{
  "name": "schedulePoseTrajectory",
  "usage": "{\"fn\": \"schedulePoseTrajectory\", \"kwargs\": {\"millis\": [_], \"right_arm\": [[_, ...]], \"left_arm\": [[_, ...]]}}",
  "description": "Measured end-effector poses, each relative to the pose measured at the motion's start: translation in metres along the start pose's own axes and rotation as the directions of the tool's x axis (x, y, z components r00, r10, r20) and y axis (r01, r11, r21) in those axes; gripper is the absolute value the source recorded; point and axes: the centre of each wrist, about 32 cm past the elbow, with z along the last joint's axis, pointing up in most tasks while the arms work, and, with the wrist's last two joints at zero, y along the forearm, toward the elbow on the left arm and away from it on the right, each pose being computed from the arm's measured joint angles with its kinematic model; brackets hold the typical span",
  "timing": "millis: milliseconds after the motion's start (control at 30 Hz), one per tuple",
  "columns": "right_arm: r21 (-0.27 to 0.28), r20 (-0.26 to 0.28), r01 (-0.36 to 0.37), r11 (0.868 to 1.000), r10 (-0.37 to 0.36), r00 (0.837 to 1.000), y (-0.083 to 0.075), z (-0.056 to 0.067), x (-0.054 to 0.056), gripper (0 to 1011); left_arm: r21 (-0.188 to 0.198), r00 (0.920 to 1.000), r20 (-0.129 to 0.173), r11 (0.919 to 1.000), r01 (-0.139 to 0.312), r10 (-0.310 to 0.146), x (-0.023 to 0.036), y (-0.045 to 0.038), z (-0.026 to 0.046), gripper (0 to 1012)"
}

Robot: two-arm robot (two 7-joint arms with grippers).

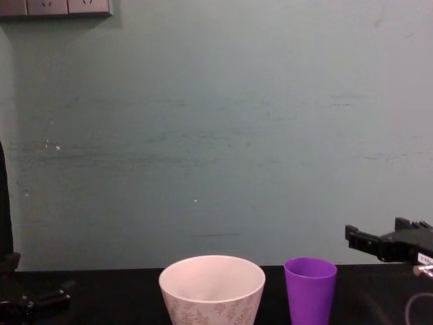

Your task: Pick up the cup and pour the mung beans from the cup into the bowl.

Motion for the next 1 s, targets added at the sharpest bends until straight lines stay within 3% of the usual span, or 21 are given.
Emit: {"fn": "schedulePoseTrajectory", "kwargs": {"millis": [433, 1000], "right_arm": [[-0.112, -0.004, 0.028, 0.993, -0.028, 1.000, 0.006, -0.019, 0.006, 1004], [-0.114, -0.013, 0.013, 0.993, -0.014, 1.000, 0.009, -0.024, 0.005, 1004]], "left_arm": [[0.000, 1.0000, 0.000, 1.0000, 0.000, 0.000, 0.0000, 0.0000, 0.0000, 1011], [0.000, 1.0000, 0.000, 1.0000, 0.000, 0.000, 0.0000, 0.0000, 0.0000, 1011]]}}
